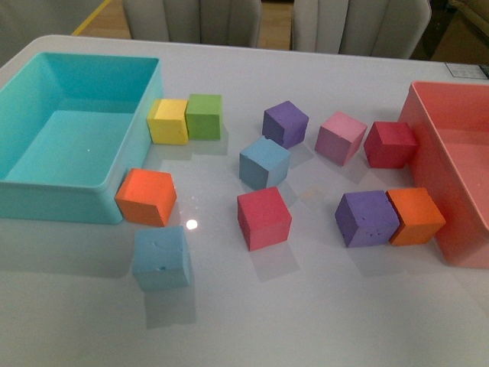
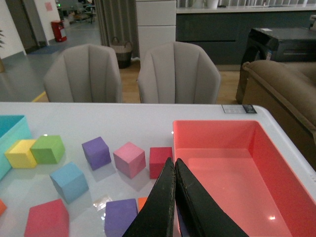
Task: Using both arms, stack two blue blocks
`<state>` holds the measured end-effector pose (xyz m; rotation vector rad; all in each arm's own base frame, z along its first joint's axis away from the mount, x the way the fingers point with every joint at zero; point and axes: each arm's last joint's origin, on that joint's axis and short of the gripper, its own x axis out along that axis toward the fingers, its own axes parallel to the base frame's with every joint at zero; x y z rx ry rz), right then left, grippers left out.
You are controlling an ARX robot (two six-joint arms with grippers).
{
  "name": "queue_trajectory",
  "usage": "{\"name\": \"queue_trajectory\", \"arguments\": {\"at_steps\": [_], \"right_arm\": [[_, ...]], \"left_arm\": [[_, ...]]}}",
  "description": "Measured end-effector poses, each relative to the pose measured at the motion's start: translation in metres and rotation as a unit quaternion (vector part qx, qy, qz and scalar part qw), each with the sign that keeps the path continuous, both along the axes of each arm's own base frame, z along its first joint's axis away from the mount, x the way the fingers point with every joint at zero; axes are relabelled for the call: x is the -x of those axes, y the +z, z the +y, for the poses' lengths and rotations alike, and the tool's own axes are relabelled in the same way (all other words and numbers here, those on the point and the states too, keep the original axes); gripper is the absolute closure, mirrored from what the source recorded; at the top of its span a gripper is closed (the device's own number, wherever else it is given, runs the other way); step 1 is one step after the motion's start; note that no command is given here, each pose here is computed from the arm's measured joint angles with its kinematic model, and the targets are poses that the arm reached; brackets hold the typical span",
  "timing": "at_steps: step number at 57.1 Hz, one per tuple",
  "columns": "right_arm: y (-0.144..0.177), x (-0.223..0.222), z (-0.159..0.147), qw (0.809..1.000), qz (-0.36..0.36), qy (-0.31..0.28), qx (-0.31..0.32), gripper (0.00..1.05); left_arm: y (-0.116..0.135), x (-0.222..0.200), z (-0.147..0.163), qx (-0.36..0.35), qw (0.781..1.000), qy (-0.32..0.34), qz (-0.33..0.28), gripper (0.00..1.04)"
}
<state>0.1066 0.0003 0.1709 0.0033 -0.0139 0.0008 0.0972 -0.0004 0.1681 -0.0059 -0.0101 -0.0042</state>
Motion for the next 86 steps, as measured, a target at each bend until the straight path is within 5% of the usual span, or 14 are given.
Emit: {"name": "queue_trajectory", "arguments": {"at_steps": [23, 30, 33, 36, 39, 53, 86], "right_arm": [[-0.002, 0.009, 0.000, 1.000, 0.002, 0.000, 0.000, 1.03], [-0.002, 0.009, 0.000, 1.000, 0.002, 0.000, 0.000, 0.75], [-0.002, 0.010, 0.000, 1.000, 0.001, 0.000, 0.000, 0.65], [-0.002, 0.010, 0.000, 1.000, 0.001, 0.001, 0.000, 0.54], [-0.002, 0.010, 0.000, 1.000, 0.001, 0.001, 0.000, 0.46], [-0.002, 0.010, 0.000, 1.000, 0.001, 0.000, 0.000, 0.08], [-0.002, 0.010, 0.000, 1.000, 0.001, 0.000, 0.000, 0.09]], "left_arm": [[0.000, 0.000, 0.000, 0.000, 1.000, 0.000, 0.000, 0.09], [0.000, 0.000, 0.000, 0.000, 1.000, -0.005, 0.007, 0.09], [0.000, -0.001, -0.001, 0.014, 0.988, -0.063, 0.137, 0.09], [0.004, -0.004, -0.005, 0.041, 0.954, -0.102, 0.279, 0.09], [0.003, -0.007, -0.008, 0.046, 0.928, -0.111, 0.353, 0.09], [0.010, -0.044, -0.026, 0.014, 0.915, -0.130, 0.382, 0.09], [-0.068, -0.114, -0.126, -0.035, 0.836, -0.167, 0.521, 0.09]]}}
